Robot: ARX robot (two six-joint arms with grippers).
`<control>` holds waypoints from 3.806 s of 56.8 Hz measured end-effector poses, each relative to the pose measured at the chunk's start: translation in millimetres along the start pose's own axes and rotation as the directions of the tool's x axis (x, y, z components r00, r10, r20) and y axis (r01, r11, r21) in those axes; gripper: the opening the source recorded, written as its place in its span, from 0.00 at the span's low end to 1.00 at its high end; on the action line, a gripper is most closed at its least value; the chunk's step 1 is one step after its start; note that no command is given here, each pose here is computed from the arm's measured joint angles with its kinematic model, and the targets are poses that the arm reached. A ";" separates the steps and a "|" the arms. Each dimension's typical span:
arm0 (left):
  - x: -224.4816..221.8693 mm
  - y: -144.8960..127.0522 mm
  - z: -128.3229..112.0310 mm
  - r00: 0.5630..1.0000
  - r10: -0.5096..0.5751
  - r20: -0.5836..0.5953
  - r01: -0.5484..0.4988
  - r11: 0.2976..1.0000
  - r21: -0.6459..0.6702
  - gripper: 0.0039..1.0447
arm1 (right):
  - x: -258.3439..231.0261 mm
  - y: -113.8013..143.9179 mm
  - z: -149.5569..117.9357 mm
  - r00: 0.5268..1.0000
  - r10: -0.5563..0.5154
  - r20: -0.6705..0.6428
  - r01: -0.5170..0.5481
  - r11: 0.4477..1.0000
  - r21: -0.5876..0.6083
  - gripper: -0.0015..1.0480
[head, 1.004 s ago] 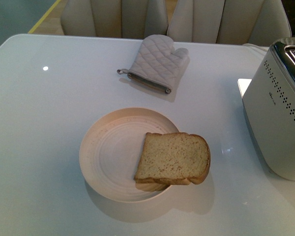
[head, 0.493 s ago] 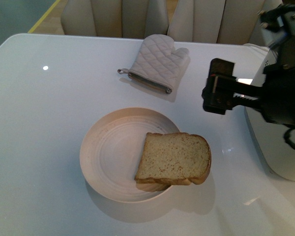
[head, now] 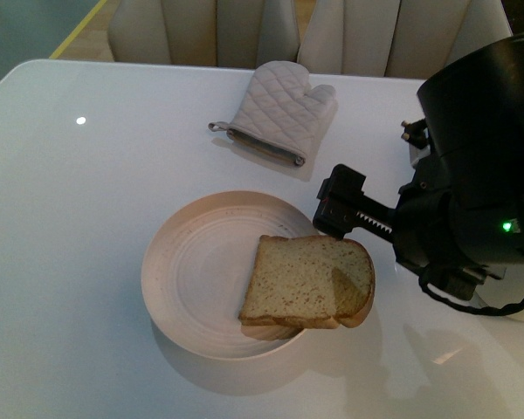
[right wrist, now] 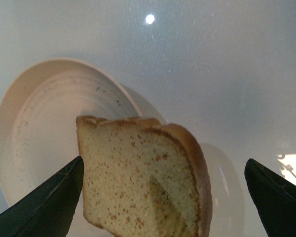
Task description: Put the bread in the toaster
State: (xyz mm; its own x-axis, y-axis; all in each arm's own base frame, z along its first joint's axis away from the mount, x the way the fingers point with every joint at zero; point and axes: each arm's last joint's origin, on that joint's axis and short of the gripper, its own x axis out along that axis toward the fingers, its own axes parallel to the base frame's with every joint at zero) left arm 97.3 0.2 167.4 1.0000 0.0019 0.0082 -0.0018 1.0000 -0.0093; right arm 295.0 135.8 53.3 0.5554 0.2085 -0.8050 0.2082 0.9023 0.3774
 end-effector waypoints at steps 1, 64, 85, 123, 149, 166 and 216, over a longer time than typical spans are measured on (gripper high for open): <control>0.0 0.0 0.0 1.000 0.000 0.000 0.000 1.000 0.000 0.93 | 0.8 0.2 -1.2 1.000 0.001 -0.006 -0.001 1.000 0.003 0.91; 0.0 0.0 0.0 1.000 0.000 0.000 0.000 1.000 0.000 0.93 | 33.8 -2.4 -14.3 0.999 0.026 -0.022 -0.024 0.997 0.079 0.29; 0.0 0.0 0.0 1.000 0.000 0.000 0.000 1.000 0.000 0.93 | 4.2 22.2 -3.2 0.975 0.185 0.124 -0.177 0.981 -0.077 0.04; 0.0 0.0 0.0 1.000 0.000 0.000 0.000 1.000 0.000 0.93 | -189.5 -28.2 154.0 0.754 0.049 0.655 0.298 0.863 -0.408 0.04; 0.0 0.0 0.0 1.000 0.000 0.000 0.000 1.000 0.000 0.93 | -161.3 -54.4 145.0 0.800 -0.087 0.594 0.419 0.789 -0.449 0.04; 0.0 0.0 0.0 1.000 0.000 0.000 0.000 1.000 0.000 0.93 | -153.8 -54.8 135.1 0.833 -0.121 0.540 0.415 0.781 -0.466 0.04; 0.0 0.0 0.0 1.000 0.000 0.000 0.000 1.000 0.000 0.93 | -142.0 -76.7 126.3 0.905 -0.215 0.367 0.376 0.806 -0.458 0.04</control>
State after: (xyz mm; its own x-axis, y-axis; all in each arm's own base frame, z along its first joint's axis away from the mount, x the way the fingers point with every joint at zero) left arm 97.3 0.2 167.4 1.0000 0.0019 0.0078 -0.0018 1.0000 -0.0093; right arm 301.9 -10.7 196.5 0.7533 -0.1431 -0.6419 0.0082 0.9780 -0.2083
